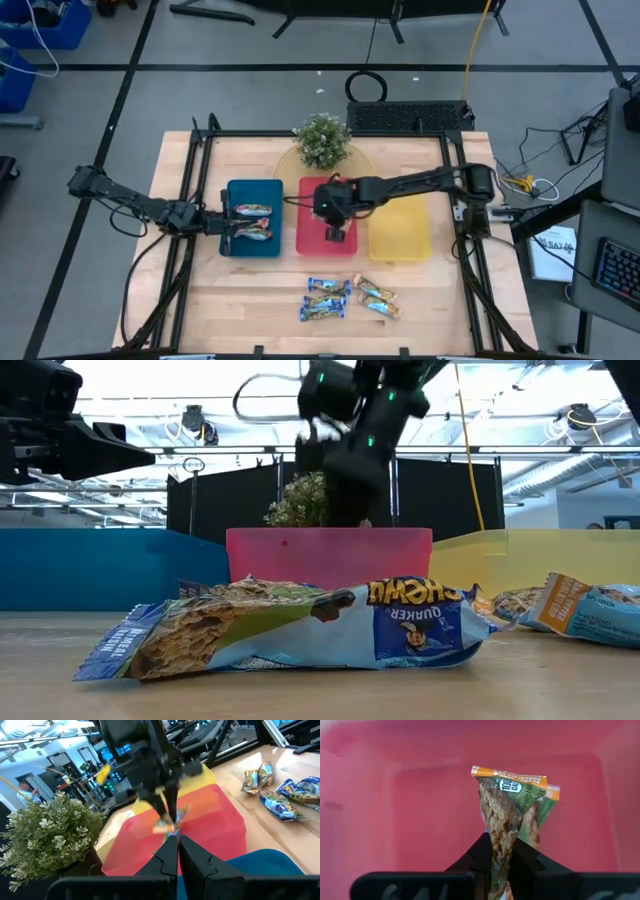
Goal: Pick and place Granola Bars by type
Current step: Put the bottom yellow granola bar into the red bin
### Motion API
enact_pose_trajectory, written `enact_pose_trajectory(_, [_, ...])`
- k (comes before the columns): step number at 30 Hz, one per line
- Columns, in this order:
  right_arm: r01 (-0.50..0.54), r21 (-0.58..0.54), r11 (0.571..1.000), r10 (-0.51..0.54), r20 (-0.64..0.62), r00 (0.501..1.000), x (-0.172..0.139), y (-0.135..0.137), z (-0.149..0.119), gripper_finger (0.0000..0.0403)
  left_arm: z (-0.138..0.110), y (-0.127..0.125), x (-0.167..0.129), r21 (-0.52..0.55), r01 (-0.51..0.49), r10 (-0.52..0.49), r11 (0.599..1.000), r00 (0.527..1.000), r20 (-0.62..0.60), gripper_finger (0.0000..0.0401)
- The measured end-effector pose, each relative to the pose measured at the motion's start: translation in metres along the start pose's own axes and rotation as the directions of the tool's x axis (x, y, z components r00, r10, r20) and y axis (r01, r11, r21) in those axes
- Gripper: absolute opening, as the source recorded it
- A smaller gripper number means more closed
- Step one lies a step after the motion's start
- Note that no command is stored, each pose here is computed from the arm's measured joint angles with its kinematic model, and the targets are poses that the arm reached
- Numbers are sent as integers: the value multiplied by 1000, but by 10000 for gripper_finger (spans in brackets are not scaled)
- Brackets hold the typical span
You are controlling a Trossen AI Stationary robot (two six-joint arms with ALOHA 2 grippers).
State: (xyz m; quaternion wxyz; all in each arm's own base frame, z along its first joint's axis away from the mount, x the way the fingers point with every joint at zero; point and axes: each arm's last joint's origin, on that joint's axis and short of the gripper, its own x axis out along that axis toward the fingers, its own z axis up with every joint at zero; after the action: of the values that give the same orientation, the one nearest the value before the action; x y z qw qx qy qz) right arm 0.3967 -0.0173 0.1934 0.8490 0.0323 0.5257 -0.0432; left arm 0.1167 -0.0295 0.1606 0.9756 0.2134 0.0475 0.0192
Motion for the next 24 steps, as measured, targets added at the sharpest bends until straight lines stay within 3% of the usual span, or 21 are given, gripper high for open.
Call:
enact_pose_trajectory(8, [3, -73, 997, -9, -90, 996, 31, -4, -9, 37, 0, 0, 0, 8, -8, 8, 1000, 1000, -4, 24])
enact_pose_trajectory(16, [-26, -91, 995, 18, -90, 996, 28, 3, -9, 114, 0, 0, 0, 11, -10, 10, 1000, 1000, -4, 24])
enact_pose_trajectory(20, [0, -85, 996, -5, -58, 998, 11, 4, -6, 146, 0, 0, 0, 12, -10, 10, 1000, 1000, -4, 24])
enact_pose_trajectory(24, [12, -92, 996, -13, -11, 1000, -26, 7, -3, 158, 0, 0, 0, 12, -7, 7, 1000, 1000, -4, 24])
